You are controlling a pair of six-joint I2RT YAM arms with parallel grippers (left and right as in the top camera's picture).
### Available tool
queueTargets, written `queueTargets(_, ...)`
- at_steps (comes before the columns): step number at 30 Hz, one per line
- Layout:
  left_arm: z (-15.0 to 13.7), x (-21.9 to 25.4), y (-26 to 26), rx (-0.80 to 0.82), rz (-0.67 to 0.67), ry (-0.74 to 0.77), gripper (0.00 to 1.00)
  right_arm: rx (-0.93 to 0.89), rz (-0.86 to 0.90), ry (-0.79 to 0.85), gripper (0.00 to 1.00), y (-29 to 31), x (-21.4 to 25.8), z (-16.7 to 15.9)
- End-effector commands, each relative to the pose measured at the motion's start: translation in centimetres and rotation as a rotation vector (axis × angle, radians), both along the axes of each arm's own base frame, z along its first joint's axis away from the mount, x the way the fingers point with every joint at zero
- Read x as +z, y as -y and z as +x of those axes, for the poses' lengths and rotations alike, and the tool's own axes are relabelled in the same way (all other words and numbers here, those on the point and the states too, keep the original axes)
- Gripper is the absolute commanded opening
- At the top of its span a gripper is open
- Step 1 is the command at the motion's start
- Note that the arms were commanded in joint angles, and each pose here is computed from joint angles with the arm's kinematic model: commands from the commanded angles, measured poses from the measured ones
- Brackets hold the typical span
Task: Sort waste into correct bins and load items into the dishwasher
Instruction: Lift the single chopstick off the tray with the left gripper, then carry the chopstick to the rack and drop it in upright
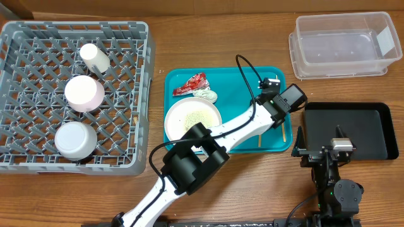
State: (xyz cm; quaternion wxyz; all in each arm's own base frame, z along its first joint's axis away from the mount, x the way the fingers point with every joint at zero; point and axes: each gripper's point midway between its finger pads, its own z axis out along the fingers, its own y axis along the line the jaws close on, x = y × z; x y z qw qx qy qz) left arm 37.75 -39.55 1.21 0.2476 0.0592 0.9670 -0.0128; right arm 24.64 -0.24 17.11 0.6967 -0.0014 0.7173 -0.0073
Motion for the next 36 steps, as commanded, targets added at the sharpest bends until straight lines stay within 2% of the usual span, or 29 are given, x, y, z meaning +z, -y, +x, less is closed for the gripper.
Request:
queueTargets(1, 1.5, 3.9, -1.3, 0.002, -0.036, -0.004, 0.04, -0.012, -0.004, 0.006, 1.0, 0.2, -0.1, 0.0)
queueTargets(10, 3.2, 16.0, -9.2, -0.091, -0.055, 0.002, 0.04, -0.011, -0.004, 0.006, 1.0, 0.2, -0.1, 0.0)
queueTargets(18, 4.5, 22.6, -23.8, -0.017, 0.044, 0.014, 0.04, -0.012, -0.005, 0.006, 1.0, 0.2, -0.1, 0.0)
queueTargets(21, 4.6, 22.4, -28.5, 0.021, 0.078, -0.034, 0.04, -0.012, -0.004, 0.006, 1.0, 0.2, -0.1, 0.0)
queueTargets(25, 4.2, 20.3, -30.6, -0.068, 0.028, -0.13, 0.04, -0.011, -0.004, 0.006, 1.0, 0.2, -0.1, 0.0)
queueTargets(36, 4.5, 13.9, -38.3, 0.091, 0.031, -0.213, 0.04, -0.012, -0.004, 0.006, 0.99, 0.2, -0.1, 0.0)
